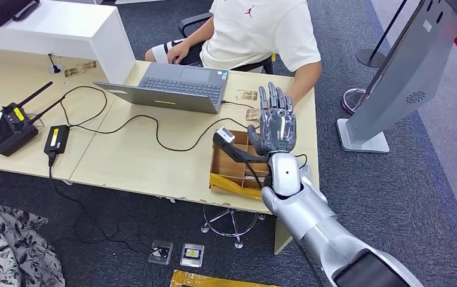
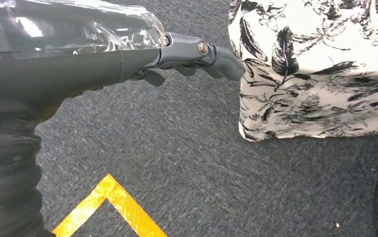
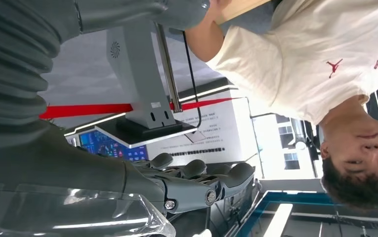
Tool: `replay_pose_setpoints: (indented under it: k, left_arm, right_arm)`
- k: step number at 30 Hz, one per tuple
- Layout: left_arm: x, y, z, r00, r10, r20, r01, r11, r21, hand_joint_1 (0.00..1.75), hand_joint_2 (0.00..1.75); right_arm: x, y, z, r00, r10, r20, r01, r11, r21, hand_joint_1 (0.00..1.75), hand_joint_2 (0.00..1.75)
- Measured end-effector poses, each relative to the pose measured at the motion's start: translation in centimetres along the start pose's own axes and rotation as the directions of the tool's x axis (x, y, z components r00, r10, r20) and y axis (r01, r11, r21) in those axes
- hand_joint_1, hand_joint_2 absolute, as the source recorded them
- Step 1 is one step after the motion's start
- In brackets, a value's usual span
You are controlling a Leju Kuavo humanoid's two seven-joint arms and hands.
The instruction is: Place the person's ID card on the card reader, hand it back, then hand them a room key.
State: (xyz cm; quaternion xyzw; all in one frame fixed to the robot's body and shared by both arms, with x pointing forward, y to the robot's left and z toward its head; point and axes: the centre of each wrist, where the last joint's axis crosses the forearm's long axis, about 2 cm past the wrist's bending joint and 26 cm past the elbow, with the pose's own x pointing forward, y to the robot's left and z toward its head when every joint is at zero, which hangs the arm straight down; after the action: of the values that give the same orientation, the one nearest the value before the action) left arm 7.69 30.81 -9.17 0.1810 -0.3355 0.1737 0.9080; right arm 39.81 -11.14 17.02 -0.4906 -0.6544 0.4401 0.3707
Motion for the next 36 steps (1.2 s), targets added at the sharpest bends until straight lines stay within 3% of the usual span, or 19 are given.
replay_pose_setpoints:
  k: [10, 16, 22, 36]
  left_arm:
    - [0.4, 1.2, -0.3, 0.985, -0.099, -0.143, 0.101, 0.995, 0.006, 0.0, 1.75]
    - [0.9, 2.2, -0.2, 0.938, -0.211, -0.274, 0.223, 0.975, 0.013, 0.0, 1.75]
    - [1.5, 2.9, -0.3, 0.89, -0.301, -0.343, 0.326, 0.945, 0.017, 0.0, 1.75]
    - [2.5, 3.2, -0.4, 0.844, -0.398, -0.36, 0.431, 0.902, 0.014, 0.0, 1.75]
  right_arm:
    - [1.6, -1.7, 1.5, 0.984, -0.149, 0.098, 0.163, 0.975, -0.152, 0.0, 1.75]
    - [1.7, -3.4, 5.2, 0.958, -0.246, 0.148, 0.276, 0.931, -0.238, 0.0, 1.75]
    - [0.8, -5.0, 9.7, 0.938, -0.295, 0.181, 0.338, 0.895, -0.291, 0.0, 1.75]
    - [-1.1, -7.8, 14.1, 0.883, -0.415, 0.218, 0.466, 0.83, -0.308, 0.0, 1.75]
